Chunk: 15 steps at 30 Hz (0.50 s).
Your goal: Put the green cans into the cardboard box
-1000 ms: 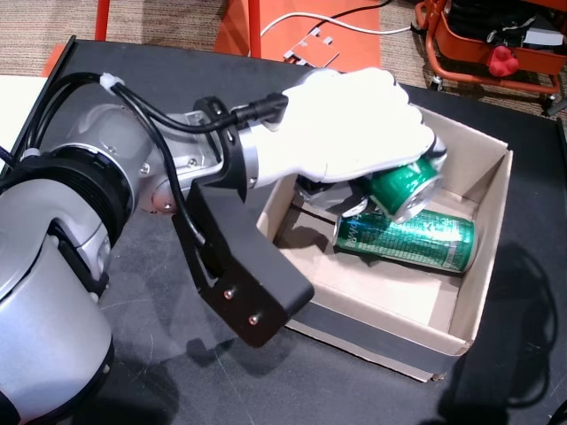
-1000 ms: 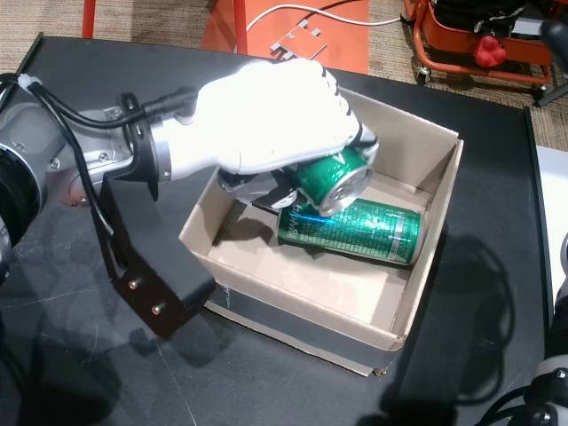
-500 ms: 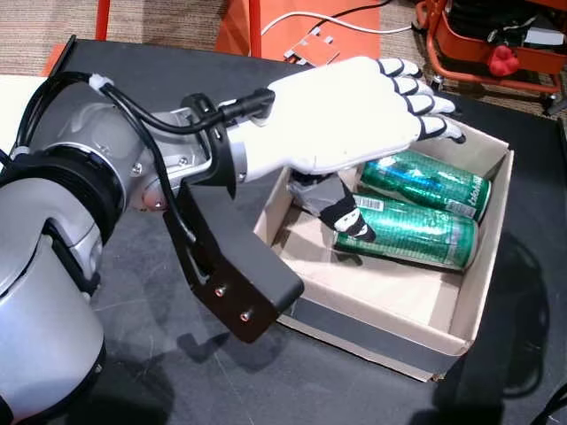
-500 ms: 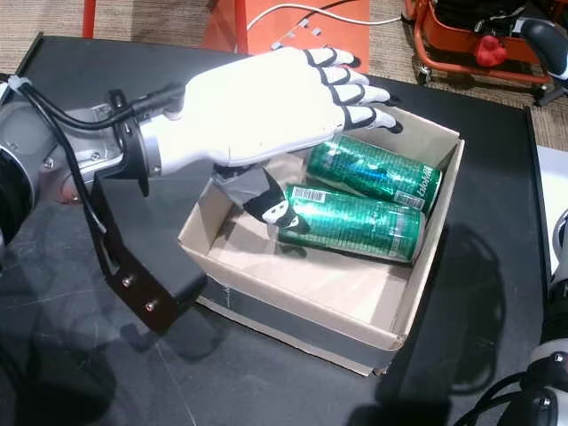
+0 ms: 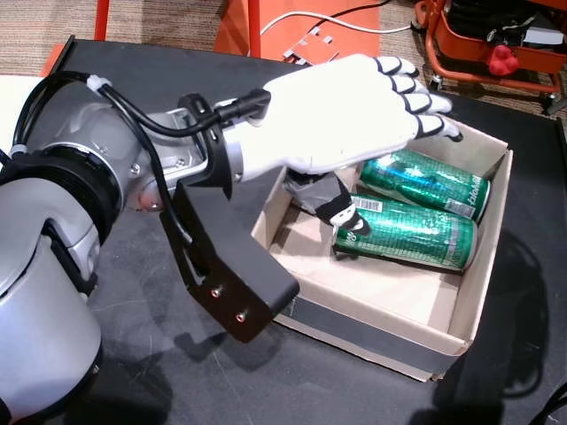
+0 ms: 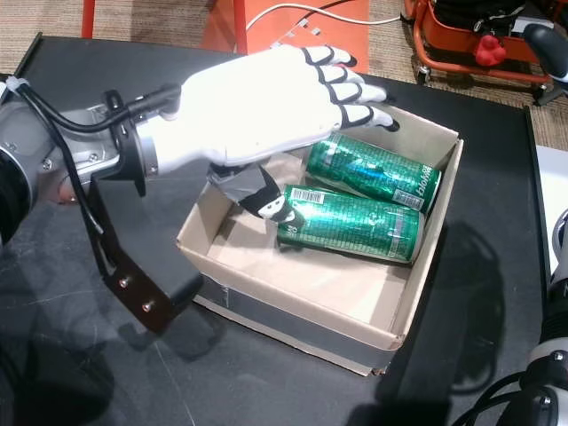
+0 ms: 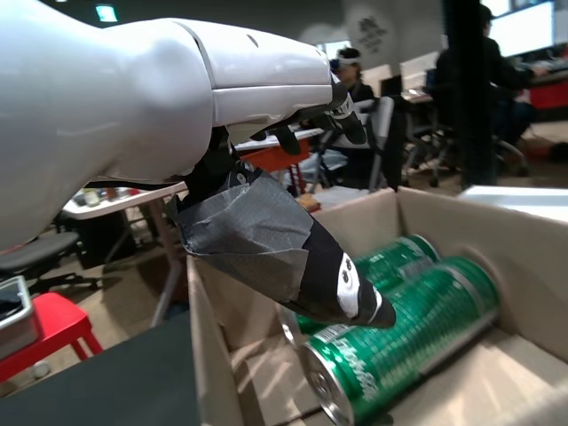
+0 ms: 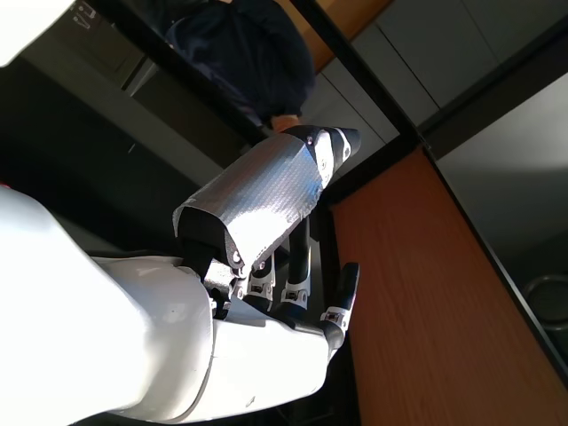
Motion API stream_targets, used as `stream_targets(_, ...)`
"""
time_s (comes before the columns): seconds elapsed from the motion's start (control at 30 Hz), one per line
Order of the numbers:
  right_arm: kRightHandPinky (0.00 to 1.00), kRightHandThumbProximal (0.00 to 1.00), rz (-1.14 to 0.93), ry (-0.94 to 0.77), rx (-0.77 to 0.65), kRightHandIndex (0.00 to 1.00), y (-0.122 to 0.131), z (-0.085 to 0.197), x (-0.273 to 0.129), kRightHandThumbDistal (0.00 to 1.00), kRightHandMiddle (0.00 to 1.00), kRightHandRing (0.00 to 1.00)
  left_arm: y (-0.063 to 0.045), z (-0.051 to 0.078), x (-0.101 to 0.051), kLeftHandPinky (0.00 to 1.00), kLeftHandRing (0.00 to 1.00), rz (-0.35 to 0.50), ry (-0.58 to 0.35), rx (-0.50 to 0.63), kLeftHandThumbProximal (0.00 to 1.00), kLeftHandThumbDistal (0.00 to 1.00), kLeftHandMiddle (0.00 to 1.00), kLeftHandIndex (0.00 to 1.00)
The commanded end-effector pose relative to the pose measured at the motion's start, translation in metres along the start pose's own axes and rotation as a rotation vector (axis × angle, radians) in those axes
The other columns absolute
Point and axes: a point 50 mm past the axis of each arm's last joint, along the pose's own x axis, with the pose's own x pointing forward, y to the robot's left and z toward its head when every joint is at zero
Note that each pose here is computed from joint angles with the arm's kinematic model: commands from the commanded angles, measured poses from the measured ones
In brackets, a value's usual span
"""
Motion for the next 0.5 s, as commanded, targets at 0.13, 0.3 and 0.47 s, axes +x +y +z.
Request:
stream_targets(0.13, 0.75, 0.87, -0.020, 0.062, 0.011, 0.60, -0.001, -0.006, -0.002, 1.00, 0.38, 0.44, 0.036, -0.036, -0.021, 0.91, 1.00, 0.093, 0.164, -0.160, 0.34, 0.83, 0.94, 0.99)
stream_targets(0.3, 0.78, 0.84, 0.005, 0.081, 0.028, 0.54, 0.000, -0.011, -0.001, 1.00, 0.45, 0.49, 0.069, -0.066, -0.055, 0.87, 1.00, 0.281, 0.262, -0.487, 0.10, 0.84, 0.94, 0.88)
stream_targets(0.47, 0.80, 0.83, 0.005, 0.098, 0.061, 0.54, -0.002, -0.015, -0.002, 1.00, 0.42, 0.48, 0.086, -0.088, -0.110, 0.90, 1.00, 0.532, 0.215, -0.799, 0.03, 0.89, 1.00, 1.00)
